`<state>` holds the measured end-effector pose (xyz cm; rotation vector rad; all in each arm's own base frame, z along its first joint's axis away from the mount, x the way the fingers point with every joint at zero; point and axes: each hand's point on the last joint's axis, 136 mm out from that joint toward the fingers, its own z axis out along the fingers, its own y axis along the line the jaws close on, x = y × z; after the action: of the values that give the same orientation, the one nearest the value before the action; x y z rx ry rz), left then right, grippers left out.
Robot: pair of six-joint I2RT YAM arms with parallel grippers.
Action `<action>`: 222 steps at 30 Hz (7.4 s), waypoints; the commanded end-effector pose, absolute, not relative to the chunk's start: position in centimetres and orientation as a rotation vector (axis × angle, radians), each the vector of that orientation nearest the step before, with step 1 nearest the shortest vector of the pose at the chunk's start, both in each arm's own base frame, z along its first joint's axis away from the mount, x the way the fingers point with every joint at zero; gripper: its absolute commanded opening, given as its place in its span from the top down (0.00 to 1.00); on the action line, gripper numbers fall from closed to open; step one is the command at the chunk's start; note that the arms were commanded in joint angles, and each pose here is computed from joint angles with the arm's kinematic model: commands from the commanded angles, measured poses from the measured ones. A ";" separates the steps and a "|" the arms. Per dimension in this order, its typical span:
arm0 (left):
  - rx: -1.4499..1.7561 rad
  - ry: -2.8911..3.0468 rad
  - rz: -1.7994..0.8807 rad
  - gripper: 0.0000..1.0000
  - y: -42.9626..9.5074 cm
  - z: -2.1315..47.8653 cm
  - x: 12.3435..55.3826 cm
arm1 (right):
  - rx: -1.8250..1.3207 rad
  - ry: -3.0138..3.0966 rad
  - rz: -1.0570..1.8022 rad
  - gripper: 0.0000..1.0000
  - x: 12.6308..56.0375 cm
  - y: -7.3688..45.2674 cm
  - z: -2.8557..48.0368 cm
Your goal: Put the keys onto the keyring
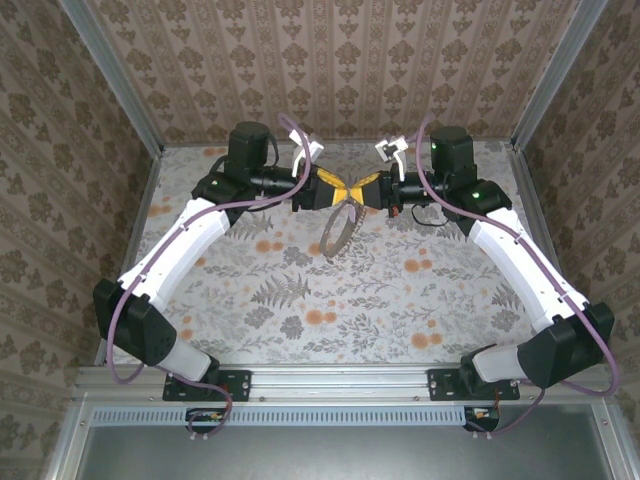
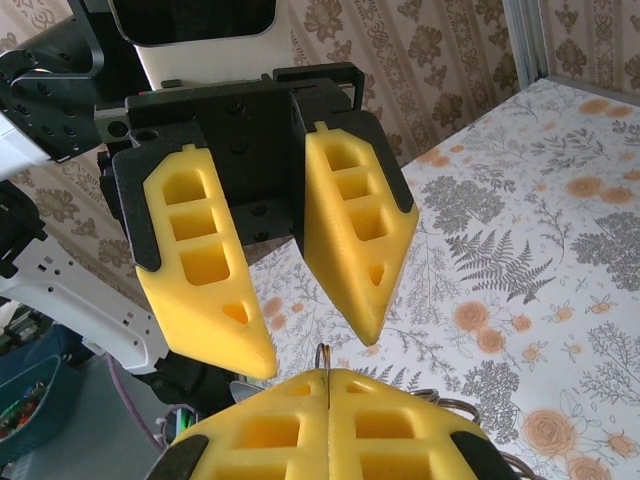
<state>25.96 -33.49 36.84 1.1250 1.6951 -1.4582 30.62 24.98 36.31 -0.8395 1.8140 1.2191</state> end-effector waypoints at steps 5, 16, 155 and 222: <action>1.184 1.630 -1.477 0.70 -34.3 37.7 25.4 | -0.865 1.756 1.242 1.00 30.4 25.1 37.5; 1.178 1.605 -1.479 0.80 -34.6 38.1 25.4 | -0.861 1.757 1.250 1.00 30.4 25.2 37.3; 0.930 1.429 -1.486 1.00 -35.5 41.3 25.1 | -0.402 1.532 1.260 0.58 31.5 22.0 40.3; 1.216 1.602 -1.439 0.64 -34.5 37.5 24.6 | -0.912 1.777 1.180 1.00 29.4 24.8 37.5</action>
<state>24.86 -34.07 36.24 1.1843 1.6656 -1.4275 29.72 24.34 36.61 -0.8824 1.8354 1.1486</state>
